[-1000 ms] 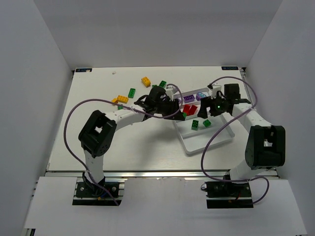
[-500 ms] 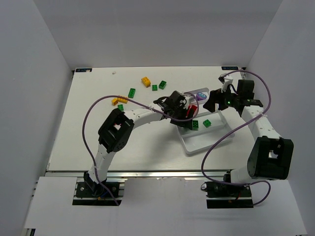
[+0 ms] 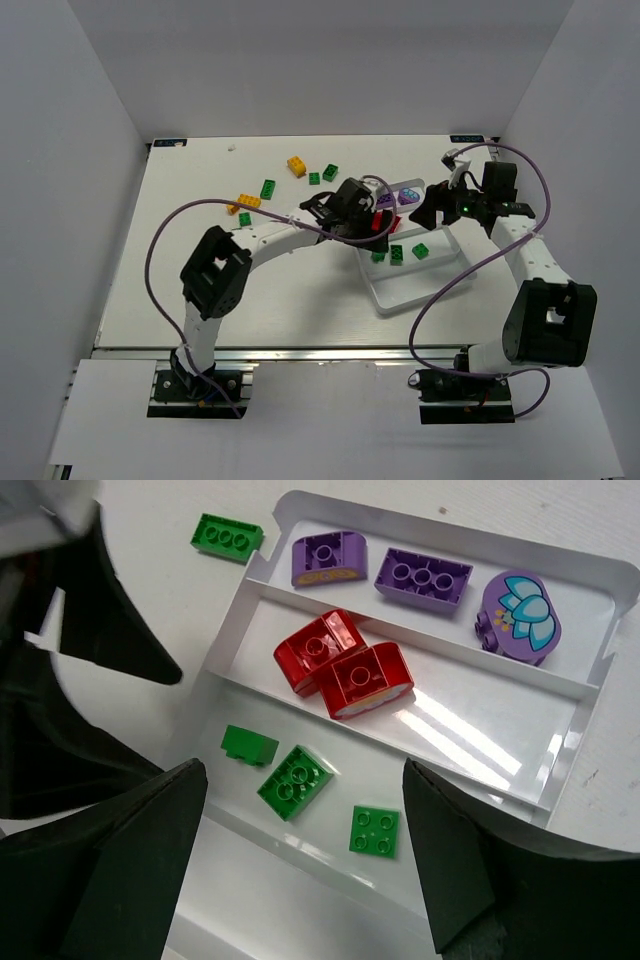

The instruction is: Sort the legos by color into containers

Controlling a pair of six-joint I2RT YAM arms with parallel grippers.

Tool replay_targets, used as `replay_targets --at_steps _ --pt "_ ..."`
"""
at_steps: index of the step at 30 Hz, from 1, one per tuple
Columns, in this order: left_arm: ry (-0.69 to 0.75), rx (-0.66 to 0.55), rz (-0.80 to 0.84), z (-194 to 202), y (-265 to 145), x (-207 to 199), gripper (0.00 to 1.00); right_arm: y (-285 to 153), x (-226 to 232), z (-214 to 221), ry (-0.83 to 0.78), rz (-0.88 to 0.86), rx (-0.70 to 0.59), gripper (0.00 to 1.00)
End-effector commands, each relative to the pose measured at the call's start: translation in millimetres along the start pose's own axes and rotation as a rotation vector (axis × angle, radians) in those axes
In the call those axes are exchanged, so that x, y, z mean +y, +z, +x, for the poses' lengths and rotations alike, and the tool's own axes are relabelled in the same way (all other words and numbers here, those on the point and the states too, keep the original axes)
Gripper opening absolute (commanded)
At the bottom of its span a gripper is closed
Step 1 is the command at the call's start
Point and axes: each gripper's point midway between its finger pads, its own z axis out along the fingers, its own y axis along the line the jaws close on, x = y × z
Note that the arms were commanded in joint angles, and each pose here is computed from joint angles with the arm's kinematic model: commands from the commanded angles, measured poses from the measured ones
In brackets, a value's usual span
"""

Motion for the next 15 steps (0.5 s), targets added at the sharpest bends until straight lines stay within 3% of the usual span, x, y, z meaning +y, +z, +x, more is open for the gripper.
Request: replay_targets --at_steps 1,8,9,11,15 --pt "-0.029 -0.204 -0.029 -46 -63 -5 0.98 -11 16 -27 -0.105 -0.052 -0.086 0.82" --pt "-0.283 -0.414 -0.212 -40 -123 65 0.98 -19 50 -44 -0.327 -0.175 -0.284 0.77" --pt "-0.325 -0.442 -0.248 -41 -131 81 0.98 -16 54 -34 -0.33 -0.198 -0.282 0.77" --pt "-0.382 -0.472 -0.293 -35 -144 100 0.98 -14 70 -30 -0.368 -0.276 -0.297 0.89" --pt "-0.468 -0.49 -0.419 -11 -175 144 0.98 -1 99 -10 -0.532 -0.41 -0.247 0.89"
